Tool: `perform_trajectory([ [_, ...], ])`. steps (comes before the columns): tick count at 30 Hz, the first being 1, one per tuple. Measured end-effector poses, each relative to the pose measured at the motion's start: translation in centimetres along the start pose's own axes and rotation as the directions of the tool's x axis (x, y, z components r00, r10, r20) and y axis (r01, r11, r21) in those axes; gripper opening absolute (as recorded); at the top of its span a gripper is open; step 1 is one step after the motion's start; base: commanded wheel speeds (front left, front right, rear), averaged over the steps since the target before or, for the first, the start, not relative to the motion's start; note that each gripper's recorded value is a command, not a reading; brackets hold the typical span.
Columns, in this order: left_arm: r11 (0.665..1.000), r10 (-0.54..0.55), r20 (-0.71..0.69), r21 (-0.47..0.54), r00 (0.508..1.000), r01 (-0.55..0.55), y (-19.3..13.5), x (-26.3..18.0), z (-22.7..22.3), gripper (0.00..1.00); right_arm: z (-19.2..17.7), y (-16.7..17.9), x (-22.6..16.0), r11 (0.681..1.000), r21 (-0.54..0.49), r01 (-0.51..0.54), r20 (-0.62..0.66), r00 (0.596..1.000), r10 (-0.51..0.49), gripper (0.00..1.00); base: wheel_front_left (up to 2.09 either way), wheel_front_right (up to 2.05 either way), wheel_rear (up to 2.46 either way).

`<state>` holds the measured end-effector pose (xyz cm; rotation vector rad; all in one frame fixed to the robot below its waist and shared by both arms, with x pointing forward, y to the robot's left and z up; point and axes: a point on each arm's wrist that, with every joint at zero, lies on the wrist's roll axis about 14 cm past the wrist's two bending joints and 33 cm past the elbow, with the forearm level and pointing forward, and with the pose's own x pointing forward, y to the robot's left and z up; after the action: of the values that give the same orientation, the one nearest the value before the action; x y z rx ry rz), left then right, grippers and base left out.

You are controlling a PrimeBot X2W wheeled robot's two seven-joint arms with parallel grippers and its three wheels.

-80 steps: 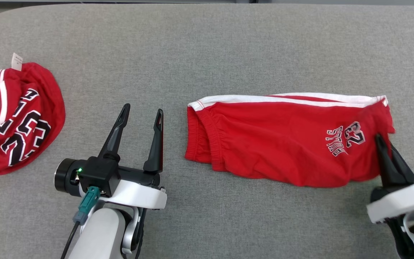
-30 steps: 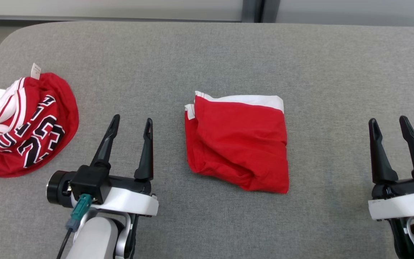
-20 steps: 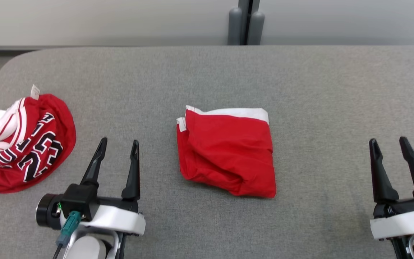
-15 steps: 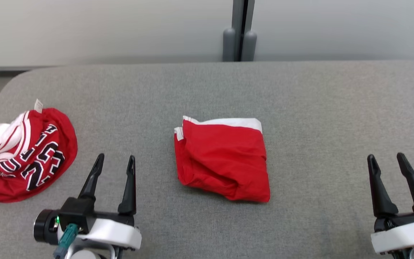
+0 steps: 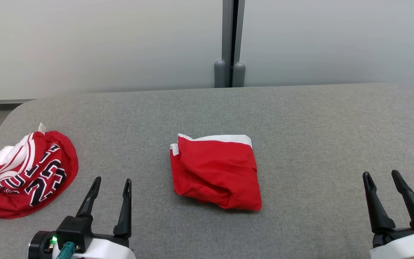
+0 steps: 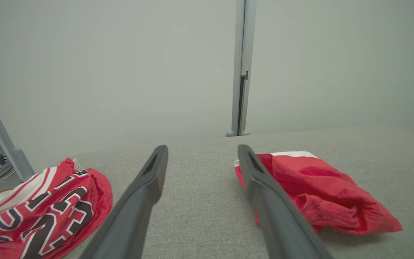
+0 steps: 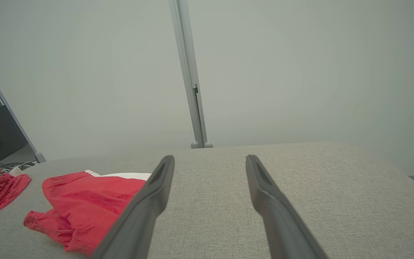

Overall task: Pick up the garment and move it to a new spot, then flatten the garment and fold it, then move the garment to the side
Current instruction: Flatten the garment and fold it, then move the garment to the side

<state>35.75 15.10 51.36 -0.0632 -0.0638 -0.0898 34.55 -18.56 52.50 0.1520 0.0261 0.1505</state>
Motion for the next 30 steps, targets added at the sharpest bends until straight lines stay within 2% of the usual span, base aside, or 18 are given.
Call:
perform_trajectory([
  [22, 1.0, 0.007, -0.004, 0.006, 1.0, -0.007, 0.2, -0.1, 0.0, 1.0, -0.2, -0.2, 0.2, 1.0, 0.002, 0.005, -0.006, 1.0, -0.005, 1.0, 0.0, 0.0, 0.0],
  [30, 1.0, -0.003, 0.051, 0.0, 0.999, 0.003, -0.5, 1.7, 1.6, 1.0, -2.9, -2.3, 1.6, 0.999, -0.01, 0.049, -0.104, 0.993, -0.05, 1.0, 0.0, 0.0, 0.0],
])
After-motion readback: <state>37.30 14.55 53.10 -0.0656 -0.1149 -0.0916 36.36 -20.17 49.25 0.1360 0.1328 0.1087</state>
